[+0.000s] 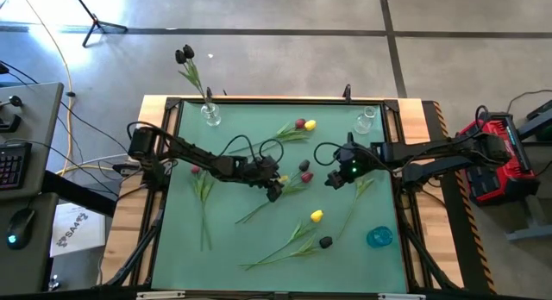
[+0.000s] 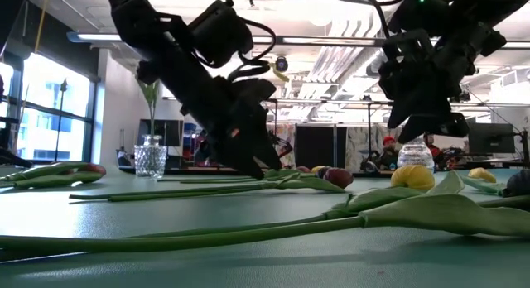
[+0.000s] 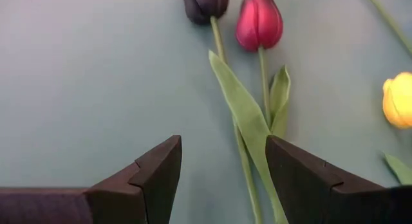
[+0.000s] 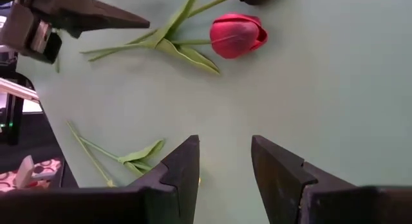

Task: Sort flowers into vase by color
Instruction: Put the black flower into the left transparent vase

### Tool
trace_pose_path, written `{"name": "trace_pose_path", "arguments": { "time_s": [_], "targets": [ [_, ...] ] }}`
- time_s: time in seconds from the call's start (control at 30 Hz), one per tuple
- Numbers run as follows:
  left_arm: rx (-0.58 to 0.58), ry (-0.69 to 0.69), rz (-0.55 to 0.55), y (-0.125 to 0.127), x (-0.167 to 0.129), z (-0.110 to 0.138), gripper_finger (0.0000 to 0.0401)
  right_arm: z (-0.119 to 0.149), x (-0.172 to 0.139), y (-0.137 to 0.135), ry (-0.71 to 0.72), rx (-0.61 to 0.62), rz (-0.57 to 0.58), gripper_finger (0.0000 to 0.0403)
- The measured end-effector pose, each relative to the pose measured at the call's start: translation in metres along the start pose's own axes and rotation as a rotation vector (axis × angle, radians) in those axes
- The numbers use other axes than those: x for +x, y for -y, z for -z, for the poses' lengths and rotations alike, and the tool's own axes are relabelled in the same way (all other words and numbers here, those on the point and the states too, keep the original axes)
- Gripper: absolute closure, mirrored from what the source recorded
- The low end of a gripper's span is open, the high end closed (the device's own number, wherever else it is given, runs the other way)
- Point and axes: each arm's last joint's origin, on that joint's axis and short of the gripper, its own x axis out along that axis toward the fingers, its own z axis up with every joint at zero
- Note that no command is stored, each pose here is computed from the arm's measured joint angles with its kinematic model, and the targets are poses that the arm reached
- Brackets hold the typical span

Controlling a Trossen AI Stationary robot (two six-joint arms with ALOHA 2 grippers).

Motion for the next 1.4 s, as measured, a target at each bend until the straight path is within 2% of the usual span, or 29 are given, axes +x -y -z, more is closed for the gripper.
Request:
{"name": "trace_pose_path", "arguments": {
  "time_s": [0.13, 0.27, 0.37, 0.7, 0.9, 1.2, 1.4],
  "targets": [
    [-0.009, 0.029, -0.010, -0.006, 0.002, -0.006, 0.0190, -0.005, -0.001, -0.001, 0.034, -0.001, -0.022, 0.0273],
    [-0.036, 0.134, 0.028, -0.009, 0.002, -0.023, 0.0190, -0.011, -0.002, -0.002, 0.078, 0.006, -0.042, 0.0273],
    [-0.026, 0.158, -0.012, -0.013, 0.008, -0.030, 0.0190, -0.015, -0.003, -0.002, 0.104, 0.012, -0.057, 0.0273],
    [0.033, 0.049, -0.004, -0.021, 0.051, -0.046, 0.0190, -0.017, -0.004, -0.001, 0.119, 0.059, -0.064, 0.0273],
    [0.083, 0.026, 0.045, -0.018, 0.052, -0.051, 0.0190, -0.014, -0.003, -0.003, 0.108, 0.070, -0.067, 0.0273],
    [0.079, -0.032, 0.029, -0.021, 0.059, -0.042, 0.0191, -0.015, -0.003, -0.003, 0.125, 0.084, -0.057, 0.0273],
    [0.101, -0.026, 0.018, -0.018, 0.058, -0.040, 0.0233, -0.015, -0.003, -0.003, 0.126, 0.088, -0.057, 0.0273]
  ]
}}
